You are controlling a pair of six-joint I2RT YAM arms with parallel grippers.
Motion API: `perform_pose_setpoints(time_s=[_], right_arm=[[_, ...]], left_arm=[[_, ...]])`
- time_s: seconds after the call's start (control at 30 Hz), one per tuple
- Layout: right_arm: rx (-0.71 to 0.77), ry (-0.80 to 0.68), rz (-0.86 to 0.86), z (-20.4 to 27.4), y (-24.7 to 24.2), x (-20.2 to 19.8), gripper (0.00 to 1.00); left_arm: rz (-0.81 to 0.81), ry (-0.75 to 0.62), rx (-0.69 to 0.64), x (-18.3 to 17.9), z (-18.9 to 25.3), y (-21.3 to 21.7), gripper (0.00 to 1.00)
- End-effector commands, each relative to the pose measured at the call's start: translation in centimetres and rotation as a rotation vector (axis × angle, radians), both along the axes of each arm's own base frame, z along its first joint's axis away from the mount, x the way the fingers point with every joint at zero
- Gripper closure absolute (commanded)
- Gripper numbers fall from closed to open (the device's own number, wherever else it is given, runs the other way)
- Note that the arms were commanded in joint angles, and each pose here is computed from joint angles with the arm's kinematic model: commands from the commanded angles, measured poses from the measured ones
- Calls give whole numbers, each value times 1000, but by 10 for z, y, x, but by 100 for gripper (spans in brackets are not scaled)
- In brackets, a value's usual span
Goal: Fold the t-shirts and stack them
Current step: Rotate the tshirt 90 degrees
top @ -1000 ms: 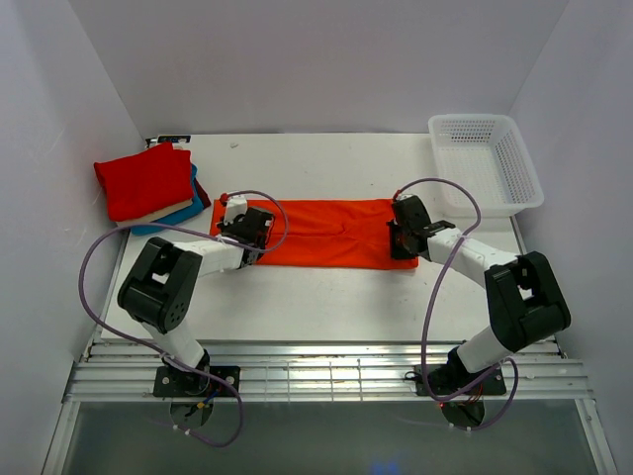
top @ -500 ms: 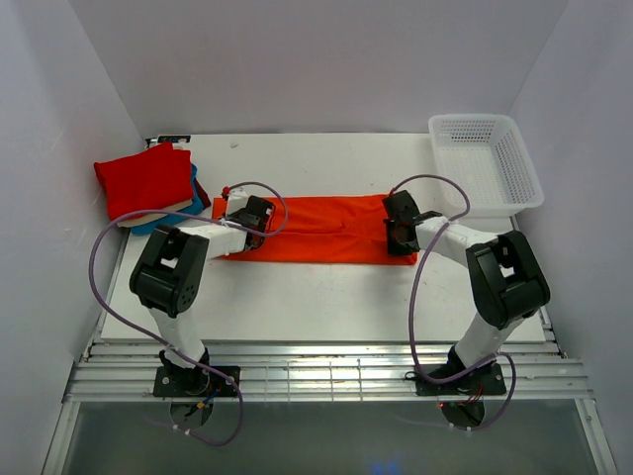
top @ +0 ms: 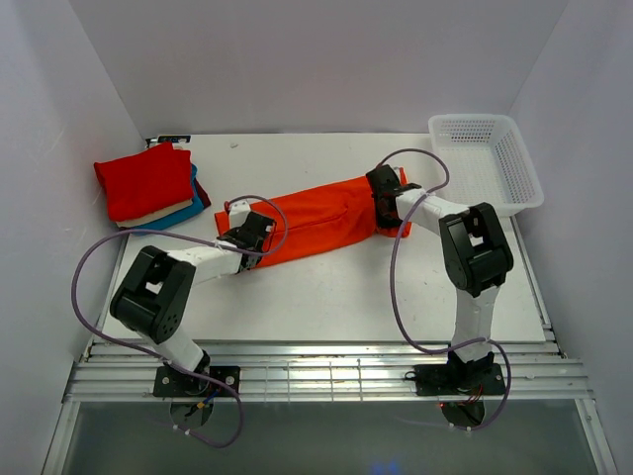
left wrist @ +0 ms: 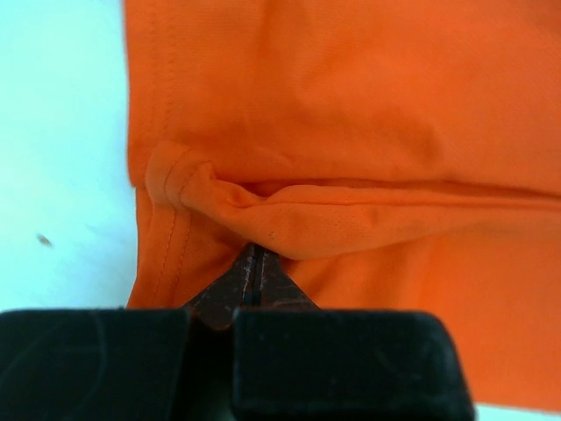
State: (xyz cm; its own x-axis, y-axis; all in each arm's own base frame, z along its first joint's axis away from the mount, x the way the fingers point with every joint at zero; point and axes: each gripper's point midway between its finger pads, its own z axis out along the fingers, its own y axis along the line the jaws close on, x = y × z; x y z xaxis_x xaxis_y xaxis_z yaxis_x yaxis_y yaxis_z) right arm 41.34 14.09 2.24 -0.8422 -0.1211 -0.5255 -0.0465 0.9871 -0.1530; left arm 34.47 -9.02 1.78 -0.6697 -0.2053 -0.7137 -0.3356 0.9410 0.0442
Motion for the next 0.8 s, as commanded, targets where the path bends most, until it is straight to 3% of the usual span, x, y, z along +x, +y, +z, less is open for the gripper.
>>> perform_pose_setpoints(time_s=[0.0, 0.23, 0.53, 0.77], right_arm=[[-88, 75, 1, -19, -10, 0, 92], [-142, 63, -15, -12, -22, 19, 92], [-203, 58, -47, -4, -52, 24, 92], [-203, 29, -42, 0, -52, 52, 92]], left_arm=[[-75, 258, -86, -74, -41, -28, 100], [-92, 271, -92, -103, -34, -48, 100], [-92, 357, -98, -181, -50, -50, 100], [-193, 383, -149, -222, -49, -82, 100]])
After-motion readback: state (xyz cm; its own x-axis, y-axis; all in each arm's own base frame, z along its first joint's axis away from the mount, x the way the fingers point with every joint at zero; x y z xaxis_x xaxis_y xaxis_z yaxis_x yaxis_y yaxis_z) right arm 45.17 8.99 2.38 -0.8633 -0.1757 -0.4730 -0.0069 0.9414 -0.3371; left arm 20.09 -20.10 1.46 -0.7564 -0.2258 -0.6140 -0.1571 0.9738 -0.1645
